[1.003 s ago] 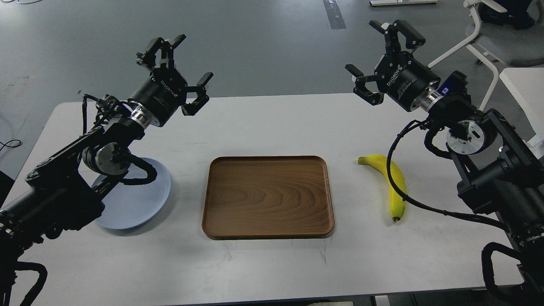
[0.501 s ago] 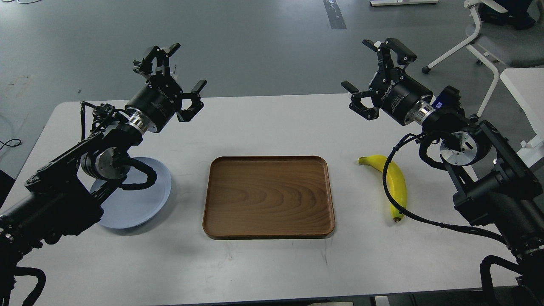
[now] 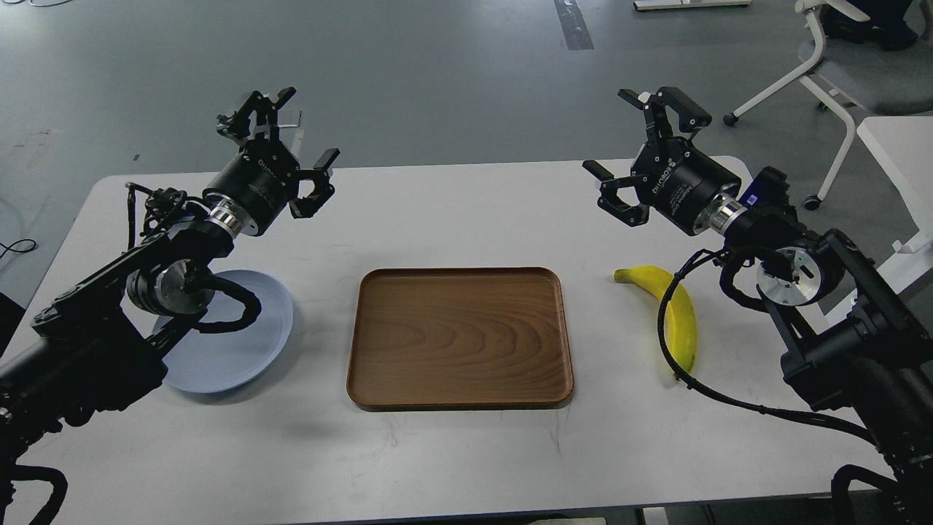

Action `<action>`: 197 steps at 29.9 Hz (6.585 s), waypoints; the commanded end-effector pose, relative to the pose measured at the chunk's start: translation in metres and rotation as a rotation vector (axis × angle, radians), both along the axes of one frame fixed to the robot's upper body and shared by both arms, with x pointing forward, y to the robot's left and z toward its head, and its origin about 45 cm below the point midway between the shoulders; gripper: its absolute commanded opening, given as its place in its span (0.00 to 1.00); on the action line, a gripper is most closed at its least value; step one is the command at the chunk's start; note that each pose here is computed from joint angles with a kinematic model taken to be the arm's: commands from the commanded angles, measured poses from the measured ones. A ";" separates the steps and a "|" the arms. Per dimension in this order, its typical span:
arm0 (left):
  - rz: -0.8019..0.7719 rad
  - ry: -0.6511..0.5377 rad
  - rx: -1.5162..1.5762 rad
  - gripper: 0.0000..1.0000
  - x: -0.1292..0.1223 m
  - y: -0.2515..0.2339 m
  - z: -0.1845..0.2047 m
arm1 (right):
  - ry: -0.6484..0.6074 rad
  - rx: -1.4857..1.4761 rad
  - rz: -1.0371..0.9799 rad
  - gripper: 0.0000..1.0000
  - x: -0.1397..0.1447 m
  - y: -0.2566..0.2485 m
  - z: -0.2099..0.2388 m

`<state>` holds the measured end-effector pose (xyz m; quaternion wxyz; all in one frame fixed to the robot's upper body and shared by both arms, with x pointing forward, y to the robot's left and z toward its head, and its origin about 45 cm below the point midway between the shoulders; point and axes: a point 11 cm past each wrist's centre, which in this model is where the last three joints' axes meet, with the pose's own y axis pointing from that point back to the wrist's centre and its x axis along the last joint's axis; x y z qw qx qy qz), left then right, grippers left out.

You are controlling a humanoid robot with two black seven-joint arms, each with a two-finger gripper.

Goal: Place banana on plate with both arms
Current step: 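Lower the left gripper toward the rim of the light blue plate, then grasp the light blue plate's rim with the left gripper, then lift the plate with the left gripper and lower it onto the wooden tray, then release the plate and raise the left gripper away from the tray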

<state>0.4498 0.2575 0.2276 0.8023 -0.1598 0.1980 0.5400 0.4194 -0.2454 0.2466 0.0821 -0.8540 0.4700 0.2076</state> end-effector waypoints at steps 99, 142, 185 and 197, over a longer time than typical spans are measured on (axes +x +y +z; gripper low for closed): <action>-0.253 -0.084 1.850 0.00 -0.173 0.225 -0.153 | 0.032 -0.056 0.007 1.00 -0.011 -0.005 -0.020; -0.460 -0.795 1.649 0.00 -0.081 0.039 -0.036 | 0.035 -0.063 -0.012 1.00 -0.013 -0.012 -0.022; -0.686 -0.856 1.658 0.37 -0.057 -0.094 -0.118 | 0.044 -0.078 -0.035 1.00 -0.016 -0.025 -0.026; -0.653 -0.835 1.599 0.98 -0.059 -0.105 -0.117 | 0.026 -0.122 -0.036 1.00 -0.016 -0.036 -0.020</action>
